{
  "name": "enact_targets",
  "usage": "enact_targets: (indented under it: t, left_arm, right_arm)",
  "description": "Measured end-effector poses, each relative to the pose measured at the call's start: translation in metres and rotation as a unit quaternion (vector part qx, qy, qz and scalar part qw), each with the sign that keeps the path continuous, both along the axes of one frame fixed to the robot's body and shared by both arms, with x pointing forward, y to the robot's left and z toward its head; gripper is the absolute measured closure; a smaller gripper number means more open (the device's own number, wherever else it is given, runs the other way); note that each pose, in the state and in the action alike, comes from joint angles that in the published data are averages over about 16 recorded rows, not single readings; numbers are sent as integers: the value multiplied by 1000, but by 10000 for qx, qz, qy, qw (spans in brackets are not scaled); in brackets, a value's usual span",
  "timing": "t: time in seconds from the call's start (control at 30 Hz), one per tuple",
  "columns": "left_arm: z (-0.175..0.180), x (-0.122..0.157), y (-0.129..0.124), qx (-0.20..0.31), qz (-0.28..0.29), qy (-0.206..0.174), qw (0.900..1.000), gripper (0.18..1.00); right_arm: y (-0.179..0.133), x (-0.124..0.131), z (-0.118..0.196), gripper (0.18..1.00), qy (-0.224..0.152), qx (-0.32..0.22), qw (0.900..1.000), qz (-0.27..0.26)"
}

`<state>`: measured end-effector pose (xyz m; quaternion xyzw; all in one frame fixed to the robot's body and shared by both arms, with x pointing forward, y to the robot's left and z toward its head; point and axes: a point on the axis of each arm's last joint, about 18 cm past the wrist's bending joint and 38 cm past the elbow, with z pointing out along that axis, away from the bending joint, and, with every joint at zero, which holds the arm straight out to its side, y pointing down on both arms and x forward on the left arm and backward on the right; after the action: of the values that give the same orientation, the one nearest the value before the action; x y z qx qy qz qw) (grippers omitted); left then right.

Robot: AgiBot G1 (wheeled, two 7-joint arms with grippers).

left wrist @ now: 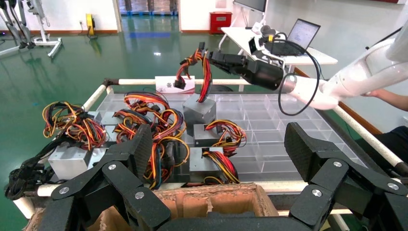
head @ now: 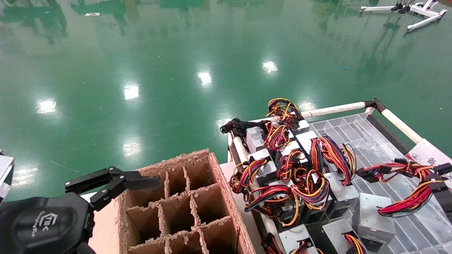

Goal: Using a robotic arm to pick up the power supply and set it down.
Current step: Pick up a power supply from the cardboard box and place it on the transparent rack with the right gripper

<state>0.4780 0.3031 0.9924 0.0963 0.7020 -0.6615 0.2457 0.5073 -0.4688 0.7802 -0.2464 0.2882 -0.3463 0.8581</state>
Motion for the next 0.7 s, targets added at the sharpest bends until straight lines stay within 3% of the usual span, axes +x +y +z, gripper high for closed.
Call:
enact_targets:
  t: [0.37, 0.7]
  left_arm:
    - [0, 0, 0, 0, 0, 0, 10000, 184]
    - [0, 0, 0, 0, 0, 0, 10000, 184]
  right_arm:
    - [9, -8, -29, 950, 60, 384, 9990, -201]
    - [24, -5, -21, 950, -291, 455, 9984, -192]
